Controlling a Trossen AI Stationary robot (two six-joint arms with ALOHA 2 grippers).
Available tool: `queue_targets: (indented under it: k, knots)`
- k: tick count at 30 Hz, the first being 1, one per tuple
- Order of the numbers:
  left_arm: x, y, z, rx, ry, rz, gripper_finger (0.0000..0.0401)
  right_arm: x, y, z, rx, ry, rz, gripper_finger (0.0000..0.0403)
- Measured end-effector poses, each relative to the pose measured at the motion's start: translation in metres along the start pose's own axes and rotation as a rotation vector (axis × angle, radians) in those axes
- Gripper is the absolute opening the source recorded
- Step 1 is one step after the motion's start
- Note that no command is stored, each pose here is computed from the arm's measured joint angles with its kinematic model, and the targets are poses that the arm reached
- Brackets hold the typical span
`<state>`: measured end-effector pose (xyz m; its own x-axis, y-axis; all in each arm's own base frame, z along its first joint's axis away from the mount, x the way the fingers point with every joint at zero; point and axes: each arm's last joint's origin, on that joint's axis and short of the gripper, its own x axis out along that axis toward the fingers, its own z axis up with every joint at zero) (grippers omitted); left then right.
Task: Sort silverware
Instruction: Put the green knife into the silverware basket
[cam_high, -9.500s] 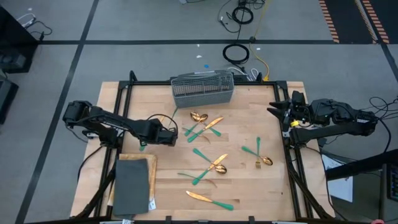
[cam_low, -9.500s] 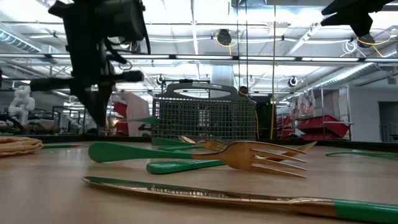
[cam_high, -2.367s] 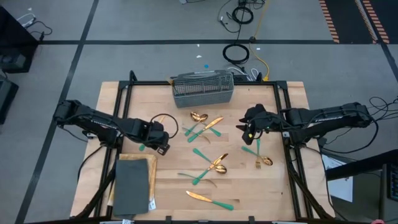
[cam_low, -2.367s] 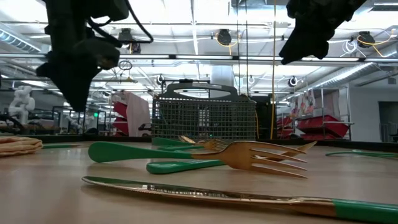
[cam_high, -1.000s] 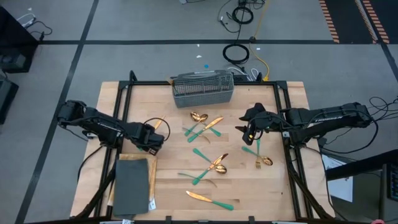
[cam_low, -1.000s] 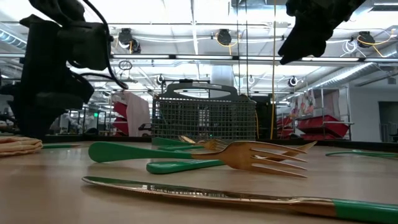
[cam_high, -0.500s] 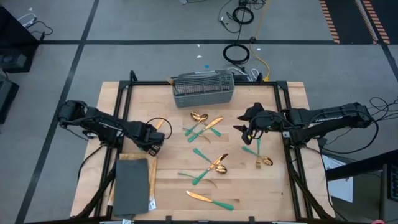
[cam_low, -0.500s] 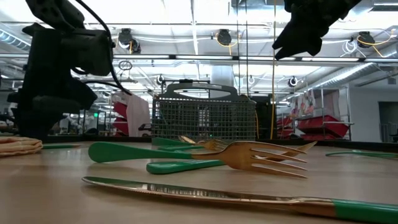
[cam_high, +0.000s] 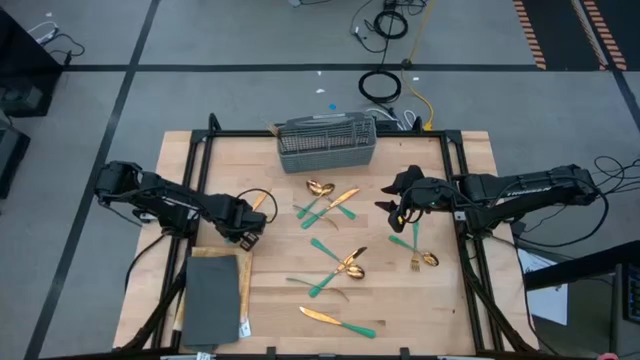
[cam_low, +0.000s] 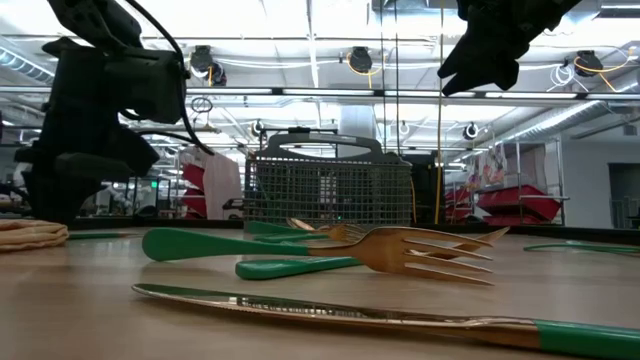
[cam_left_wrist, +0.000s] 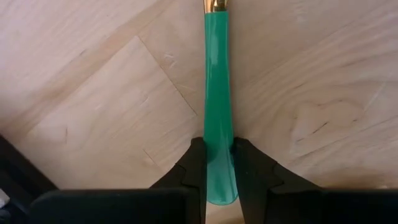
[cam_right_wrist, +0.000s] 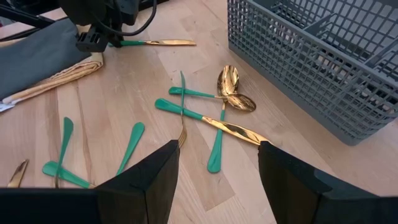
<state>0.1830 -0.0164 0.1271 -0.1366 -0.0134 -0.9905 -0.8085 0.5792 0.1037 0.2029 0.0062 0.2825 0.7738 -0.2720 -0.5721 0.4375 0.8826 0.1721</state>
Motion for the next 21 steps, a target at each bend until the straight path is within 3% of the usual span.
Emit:
queue_targets:
  k: [4, 7, 16, 21]
  knots:
    - [-0.008, -0.005, 0.003, 0.004, -0.032, -0.036, 0.0048, 0.000, 0.000, 0.000, -0.001, 0.000, 0.000, 0.0208]
    - [-0.010, -0.011, 0.006, 0.026, -0.061, -0.088, 0.0003, 0.000, 0.000, 0.000, -0.001, -0.004, 0.002, 0.0208]
    - [-0.012, -0.015, 0.009, 0.038, -0.109, -0.126, 0.0001, 0.000, 0.002, 0.004, 0.005, -0.043, 0.015, 0.0208]
    - [-0.013, -0.019, 0.011, 0.105, -0.142, -0.150, 0.0001, 0.012, 0.005, 0.001, -0.045, -0.011, -0.002, 0.0208]
